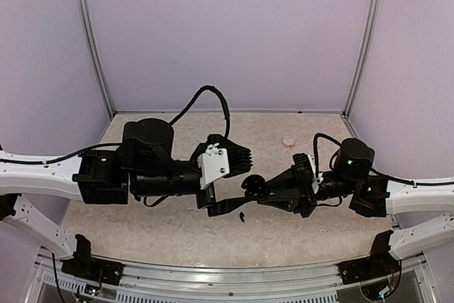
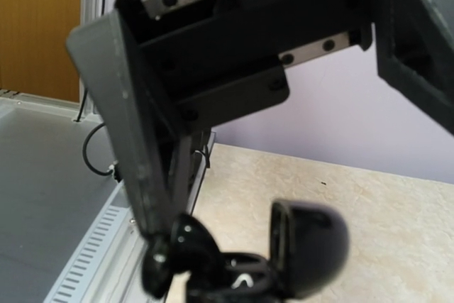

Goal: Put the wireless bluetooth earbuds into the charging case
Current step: Insert the right earbud into the right side groove of the charging case, then adjust the right earbud in the right side groove of the charging case.

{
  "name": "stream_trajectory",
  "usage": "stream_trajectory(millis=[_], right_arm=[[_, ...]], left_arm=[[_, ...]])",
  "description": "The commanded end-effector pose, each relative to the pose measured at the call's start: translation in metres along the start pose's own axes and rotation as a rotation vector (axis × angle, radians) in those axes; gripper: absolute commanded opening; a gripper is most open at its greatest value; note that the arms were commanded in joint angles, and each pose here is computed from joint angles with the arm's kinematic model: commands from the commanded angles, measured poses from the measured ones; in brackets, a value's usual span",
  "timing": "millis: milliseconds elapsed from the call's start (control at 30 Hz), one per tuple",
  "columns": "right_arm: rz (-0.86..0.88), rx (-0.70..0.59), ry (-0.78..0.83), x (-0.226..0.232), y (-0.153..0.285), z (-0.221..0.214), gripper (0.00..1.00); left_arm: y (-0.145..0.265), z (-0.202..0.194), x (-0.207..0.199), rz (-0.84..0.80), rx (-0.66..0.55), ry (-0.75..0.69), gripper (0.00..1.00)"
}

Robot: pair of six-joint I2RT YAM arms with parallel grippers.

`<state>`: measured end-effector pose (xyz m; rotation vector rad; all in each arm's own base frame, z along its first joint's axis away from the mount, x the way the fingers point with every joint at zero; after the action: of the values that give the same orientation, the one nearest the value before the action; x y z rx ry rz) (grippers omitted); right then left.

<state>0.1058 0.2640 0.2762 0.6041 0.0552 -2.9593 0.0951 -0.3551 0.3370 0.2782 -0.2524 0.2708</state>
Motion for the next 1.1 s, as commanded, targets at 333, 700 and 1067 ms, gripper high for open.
stream_trajectory(millis=[333, 700, 1067], right_arm=[[0.01, -0.037, 0.02, -0.002, -0.002, 0.009, 0.0], [-0.007, -0.04, 0.013, -0.004, -0.002, 0.009, 0.0], [-0.056, -0.019, -0.009, -0.007, 0.001, 0.006, 0.0]], left_arm=[[-0.001, 0.02, 0.024, 0.089, -0.101, 0.084, 0.89], [-0.004, 0.017, 0.027, 0.078, -0.113, 0.115, 0.89], [0.017, 0.014, 0.015, -0.024, -0.102, 0.001, 0.96]])
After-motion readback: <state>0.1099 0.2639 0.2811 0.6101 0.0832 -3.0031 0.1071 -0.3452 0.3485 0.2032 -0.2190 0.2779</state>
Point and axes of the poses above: each gripper's point midway between its finger pads, its own y axis back along the fingers, its own x axis along the line the jaws close on, z = x × y, the point moved 8 cm from there along y, back along the fingers, and after that the axes turned 13 degrees about y, right-handed, at the moved point
